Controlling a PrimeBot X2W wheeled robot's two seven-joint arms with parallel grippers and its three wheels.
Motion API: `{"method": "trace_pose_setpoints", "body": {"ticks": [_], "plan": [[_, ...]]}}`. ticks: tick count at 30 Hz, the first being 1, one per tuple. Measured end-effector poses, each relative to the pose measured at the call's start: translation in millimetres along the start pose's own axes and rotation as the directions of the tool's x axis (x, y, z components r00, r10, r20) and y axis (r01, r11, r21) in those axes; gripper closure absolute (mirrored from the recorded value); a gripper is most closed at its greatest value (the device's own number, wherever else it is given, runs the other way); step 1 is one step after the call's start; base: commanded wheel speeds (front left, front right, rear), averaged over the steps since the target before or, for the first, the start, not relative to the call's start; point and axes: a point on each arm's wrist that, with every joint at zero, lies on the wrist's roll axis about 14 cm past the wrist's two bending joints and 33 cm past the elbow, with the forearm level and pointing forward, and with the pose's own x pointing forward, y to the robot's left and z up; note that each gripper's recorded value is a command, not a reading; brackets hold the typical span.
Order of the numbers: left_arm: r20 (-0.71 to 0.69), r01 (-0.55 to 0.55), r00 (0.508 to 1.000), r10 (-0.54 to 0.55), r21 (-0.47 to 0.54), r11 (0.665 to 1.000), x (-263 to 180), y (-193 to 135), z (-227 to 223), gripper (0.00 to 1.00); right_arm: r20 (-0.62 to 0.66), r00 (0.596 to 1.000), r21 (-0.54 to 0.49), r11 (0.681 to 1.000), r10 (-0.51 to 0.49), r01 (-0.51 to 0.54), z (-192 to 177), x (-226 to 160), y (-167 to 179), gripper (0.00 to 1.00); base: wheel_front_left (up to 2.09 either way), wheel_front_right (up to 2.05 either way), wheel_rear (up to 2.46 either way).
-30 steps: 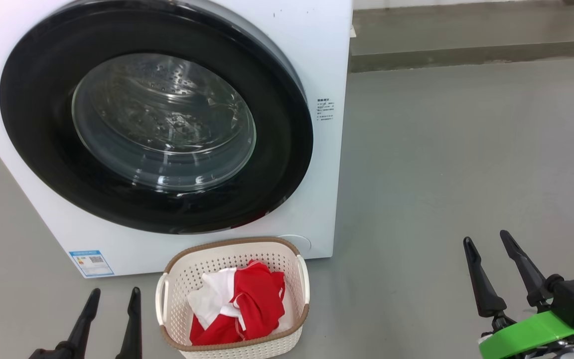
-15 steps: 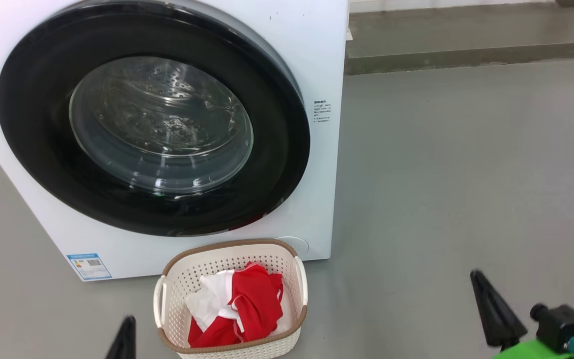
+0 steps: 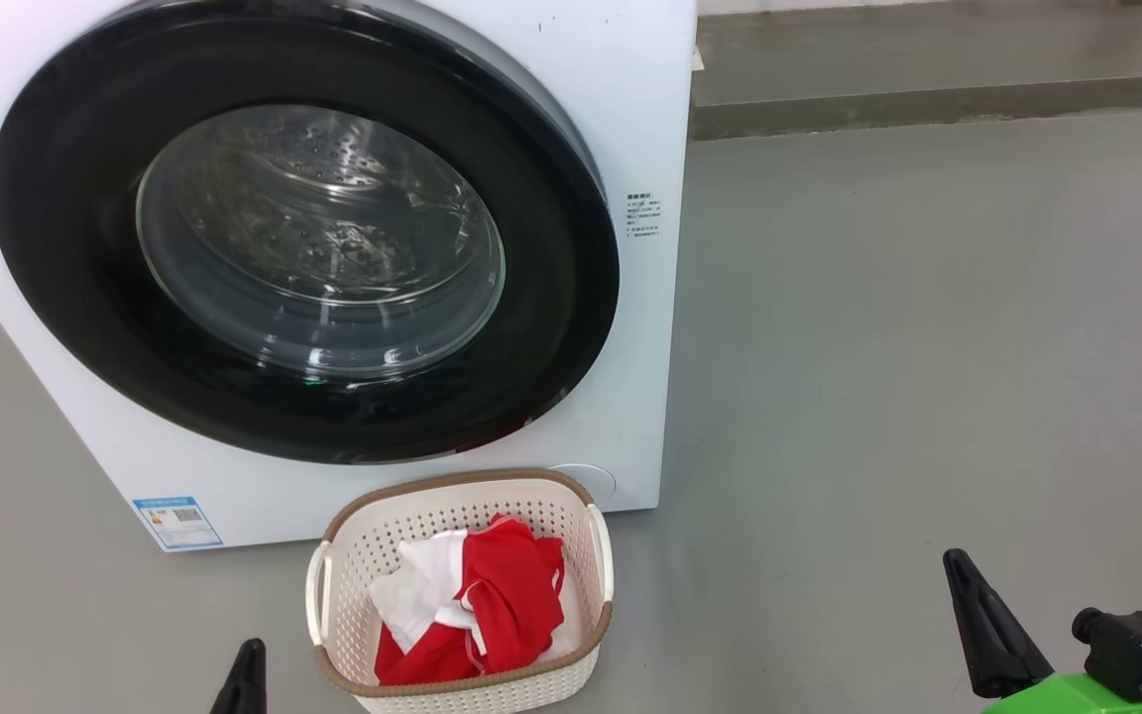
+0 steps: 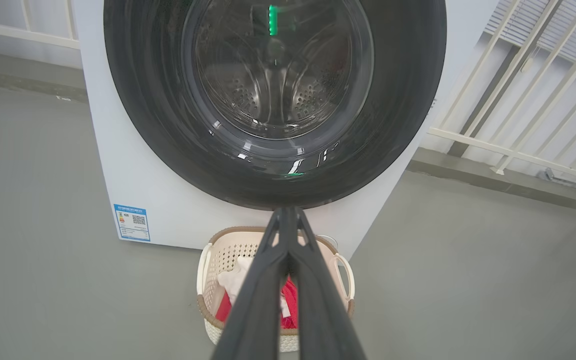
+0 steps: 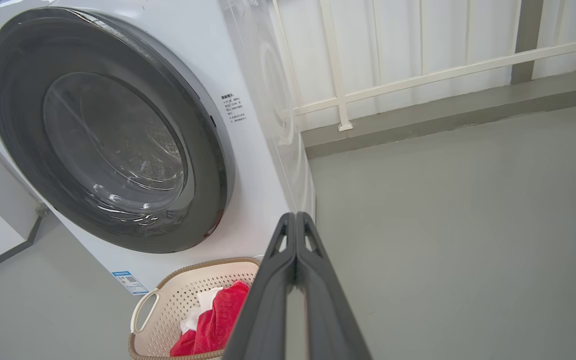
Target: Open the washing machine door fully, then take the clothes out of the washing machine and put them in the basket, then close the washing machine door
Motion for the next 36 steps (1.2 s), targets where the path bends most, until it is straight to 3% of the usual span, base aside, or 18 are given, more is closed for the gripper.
{"method": "trace_pose_setpoints", "body": {"ticks": [17, 36], "plan": [[-0.028, -0.041, 0.999, 0.037, -0.183, 0.982, 2.7, 5.9, -3.8, 1.00, -0.025, 0.999, 0.167, 0.985, -0.048, 0.051, -3.3, 3.3, -8.0, 1.00, 0.00, 0.00, 0.00], [-0.051, -0.072, 0.997, 0.057, -0.383, 0.921, 9.0, 8.5, -4.5, 1.00, -0.046, 0.996, 0.352, 0.932, -0.071, 0.082, -4.0, 10.8, -10.4, 1.00, 0.00, 0.00, 0.00]]}}
